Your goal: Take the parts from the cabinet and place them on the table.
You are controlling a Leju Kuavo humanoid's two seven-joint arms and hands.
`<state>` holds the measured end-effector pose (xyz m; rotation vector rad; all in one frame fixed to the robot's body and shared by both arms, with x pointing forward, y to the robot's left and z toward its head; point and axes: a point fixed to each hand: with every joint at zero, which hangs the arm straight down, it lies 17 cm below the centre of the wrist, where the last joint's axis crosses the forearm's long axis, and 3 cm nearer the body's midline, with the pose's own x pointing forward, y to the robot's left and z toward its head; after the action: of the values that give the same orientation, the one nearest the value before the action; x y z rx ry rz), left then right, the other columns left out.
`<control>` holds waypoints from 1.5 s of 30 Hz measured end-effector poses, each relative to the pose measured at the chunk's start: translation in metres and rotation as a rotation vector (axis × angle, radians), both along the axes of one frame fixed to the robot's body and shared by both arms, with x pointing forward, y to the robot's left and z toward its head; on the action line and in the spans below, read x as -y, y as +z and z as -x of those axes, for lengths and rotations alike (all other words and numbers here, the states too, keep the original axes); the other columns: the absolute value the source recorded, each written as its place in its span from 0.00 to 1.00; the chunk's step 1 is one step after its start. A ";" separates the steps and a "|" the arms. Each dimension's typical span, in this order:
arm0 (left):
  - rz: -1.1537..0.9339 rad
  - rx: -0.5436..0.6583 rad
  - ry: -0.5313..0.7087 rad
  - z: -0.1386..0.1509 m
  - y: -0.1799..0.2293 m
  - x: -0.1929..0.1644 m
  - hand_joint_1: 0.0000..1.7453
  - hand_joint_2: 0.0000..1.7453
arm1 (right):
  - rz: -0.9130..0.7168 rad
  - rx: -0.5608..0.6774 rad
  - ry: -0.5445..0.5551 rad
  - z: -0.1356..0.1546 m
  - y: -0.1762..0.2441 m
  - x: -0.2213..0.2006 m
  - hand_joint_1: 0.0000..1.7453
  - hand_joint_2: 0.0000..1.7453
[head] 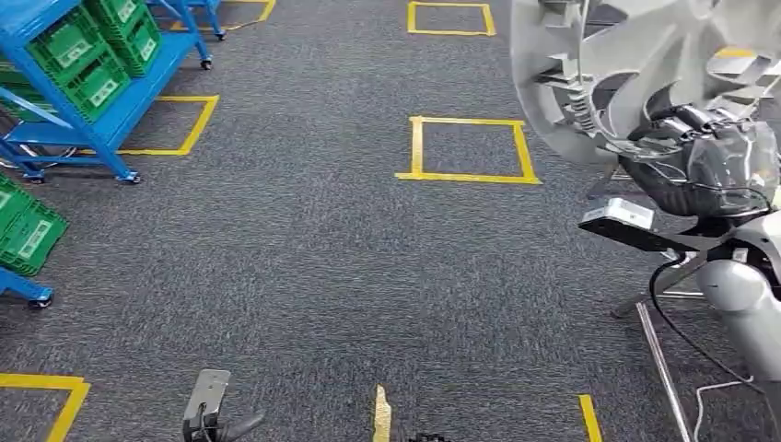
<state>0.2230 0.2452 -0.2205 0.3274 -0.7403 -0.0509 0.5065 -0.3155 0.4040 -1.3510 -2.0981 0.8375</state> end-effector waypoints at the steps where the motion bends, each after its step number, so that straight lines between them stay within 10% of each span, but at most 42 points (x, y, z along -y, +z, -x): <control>1: 0.000 0.000 0.000 0.000 0.000 0.000 0.00 1.00 | -0.002 -0.007 -0.007 -0.001 -0.003 0.003 1.00 1.00; 45: -0.014 -0.012 -0.011 0.003 -0.001 -0.001 0.00 1.00 | 0.023 -0.098 -0.162 -0.007 -0.047 0.049 1.00 1.00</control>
<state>0.2204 0.2458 -0.2217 0.3364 -0.7306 -0.0686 0.5134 -0.3650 0.3572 -1.4402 -1.8825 0.8439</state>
